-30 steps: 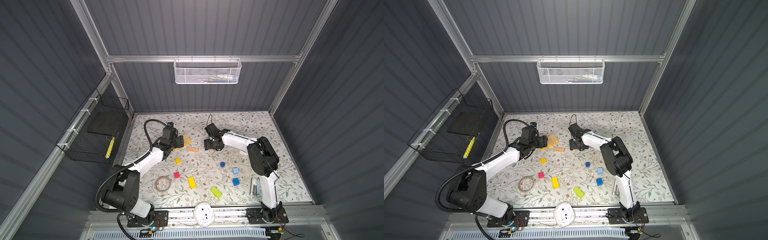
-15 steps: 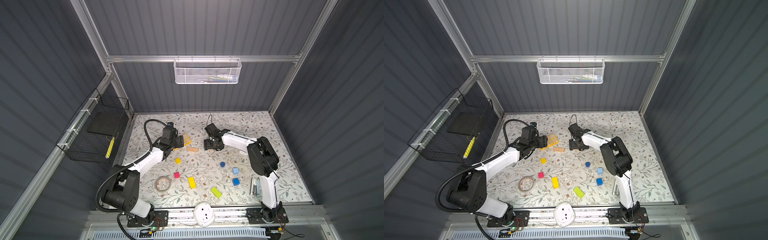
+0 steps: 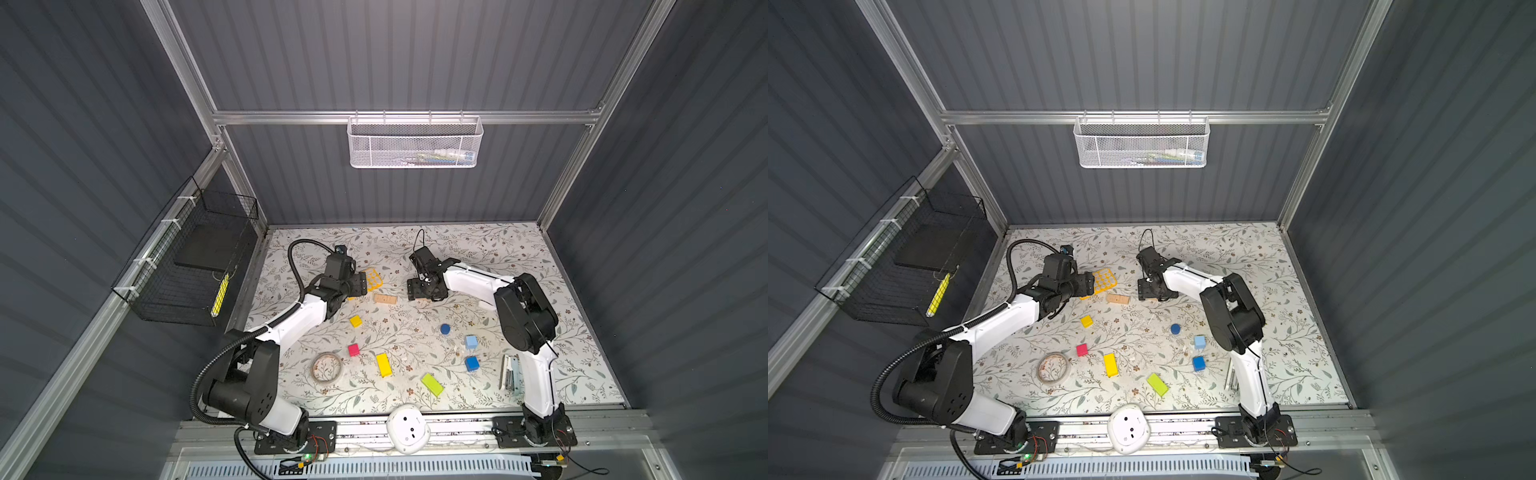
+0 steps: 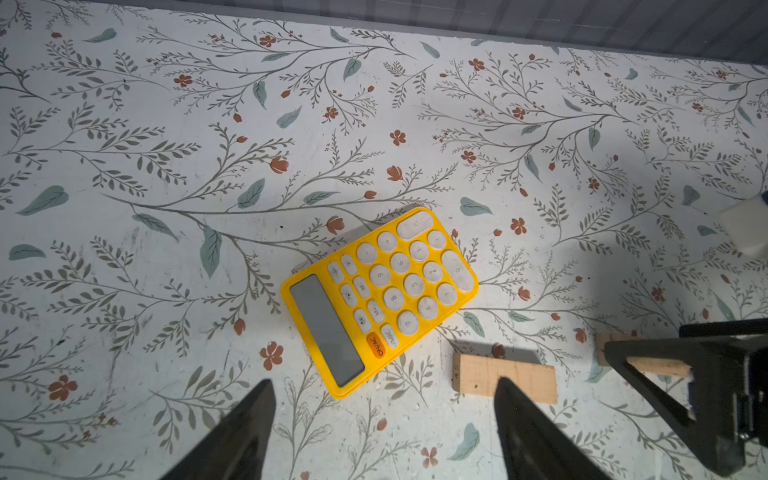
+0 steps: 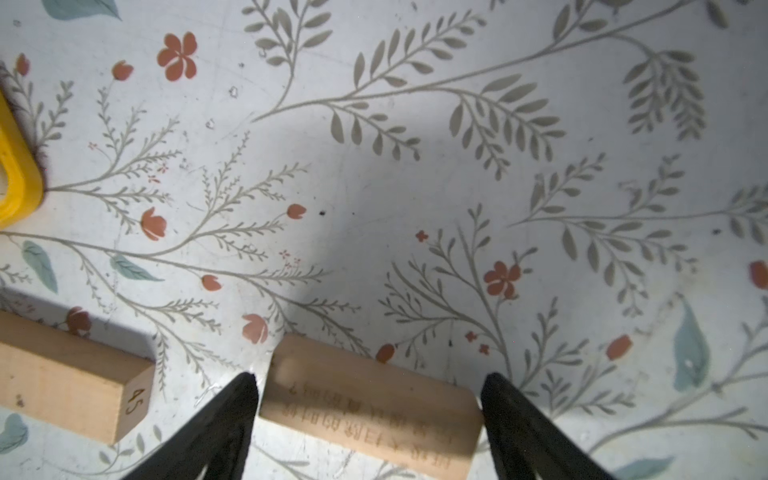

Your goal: Build the wood block tower

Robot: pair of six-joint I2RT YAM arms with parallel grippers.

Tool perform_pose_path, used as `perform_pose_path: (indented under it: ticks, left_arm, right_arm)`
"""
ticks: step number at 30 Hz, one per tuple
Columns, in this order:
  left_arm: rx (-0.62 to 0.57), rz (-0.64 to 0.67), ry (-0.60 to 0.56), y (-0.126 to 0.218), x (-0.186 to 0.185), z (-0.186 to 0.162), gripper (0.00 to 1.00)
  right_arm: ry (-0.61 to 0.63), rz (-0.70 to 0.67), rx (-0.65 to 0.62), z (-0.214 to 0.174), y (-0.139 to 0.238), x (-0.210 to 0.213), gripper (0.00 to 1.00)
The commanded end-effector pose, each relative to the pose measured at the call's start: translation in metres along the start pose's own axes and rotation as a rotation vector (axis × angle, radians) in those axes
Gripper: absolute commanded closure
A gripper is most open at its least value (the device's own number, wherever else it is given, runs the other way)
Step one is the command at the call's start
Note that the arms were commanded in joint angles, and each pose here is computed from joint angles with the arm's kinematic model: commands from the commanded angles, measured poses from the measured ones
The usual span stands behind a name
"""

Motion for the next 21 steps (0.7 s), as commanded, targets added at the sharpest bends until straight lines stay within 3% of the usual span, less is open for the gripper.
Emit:
perform_pose_path:
  ticks: [1,8,21]
  left_arm:
    - [-0.021,0.004,-0.021,0.006,-0.001,0.009,0.17]
    - [-0.021,0.002,-0.024,0.006,-0.002,0.01,0.17]
    - [-0.016,0.005,-0.028,0.004,-0.002,0.008,0.17]
  right_arm:
    - [0.013,0.003,0.021,-0.003,-0.004,0.002,0.16]
    - [0.021,0.029,0.035,-0.007,-0.004,0.005,0.22]
    - [0.104,0.033,0.064,-0.017,-0.005,0.003,0.21]
Point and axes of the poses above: each gripper's point midway between its finger pads, its own y axis back along the fingers, its own x axis along the line the jaws close on, z = x × y, the point moved 3 cm from there along y, back along the fingers, and after that the axes turned 3 degrees about y, right-handed, at the moved point
